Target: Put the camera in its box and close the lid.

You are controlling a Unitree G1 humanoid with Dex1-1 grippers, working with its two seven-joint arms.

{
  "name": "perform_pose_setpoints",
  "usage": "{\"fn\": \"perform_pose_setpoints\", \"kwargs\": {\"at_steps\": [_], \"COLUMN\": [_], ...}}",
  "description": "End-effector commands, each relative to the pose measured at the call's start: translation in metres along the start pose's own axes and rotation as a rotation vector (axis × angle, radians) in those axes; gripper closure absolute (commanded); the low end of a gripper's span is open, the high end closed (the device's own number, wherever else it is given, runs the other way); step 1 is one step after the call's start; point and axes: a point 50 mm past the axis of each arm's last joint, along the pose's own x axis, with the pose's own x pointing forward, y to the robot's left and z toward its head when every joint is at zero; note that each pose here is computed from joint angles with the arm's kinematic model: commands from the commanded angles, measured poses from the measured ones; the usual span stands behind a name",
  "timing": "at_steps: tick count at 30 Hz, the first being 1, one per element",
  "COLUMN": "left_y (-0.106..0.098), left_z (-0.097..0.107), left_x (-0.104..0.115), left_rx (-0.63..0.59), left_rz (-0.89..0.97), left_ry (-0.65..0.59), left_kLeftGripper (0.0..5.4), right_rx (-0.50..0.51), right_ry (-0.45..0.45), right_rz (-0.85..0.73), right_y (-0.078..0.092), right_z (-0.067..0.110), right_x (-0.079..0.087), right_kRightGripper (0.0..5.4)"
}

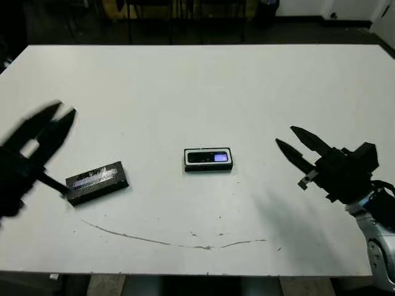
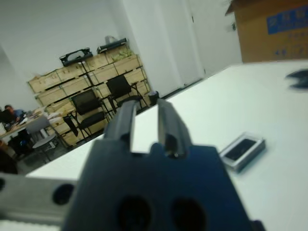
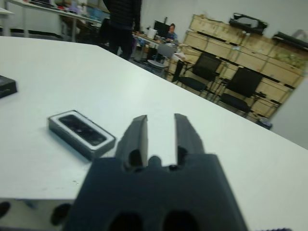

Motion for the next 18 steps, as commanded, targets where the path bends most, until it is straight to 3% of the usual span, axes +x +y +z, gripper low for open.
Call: {"fn": "perform_pose_setpoints", "kwargs": {"at_steps": [1, 6, 18], "left_y": [0.021, 0.031, 0.009], "left_z": [-0.013, -0.036, -0.061], "left_x": [0.005, 0.016, 0.037], "left_rx": [-0.022, -0.105, -0.244], "left_rz": [-0.112, -0.249, -0.570], "left_ry": [0.090, 0.144, 0.205], "left_kLeftGripper": [3.50, 2.58, 0.34], "right_rx": [0.008, -0.011, 0.026], "right_ry": [0.027, 0.017, 0.019], "right_rz": [-0.030, -0.017, -0.016], "right_y": [-0.009, -0.015, -0.015], "right_z": [-0.002, -0.002, -0.005], "right_x": [-0.003, -0.003, -0.002], "right_kRightGripper": [5.22, 5.40, 5.40]}}
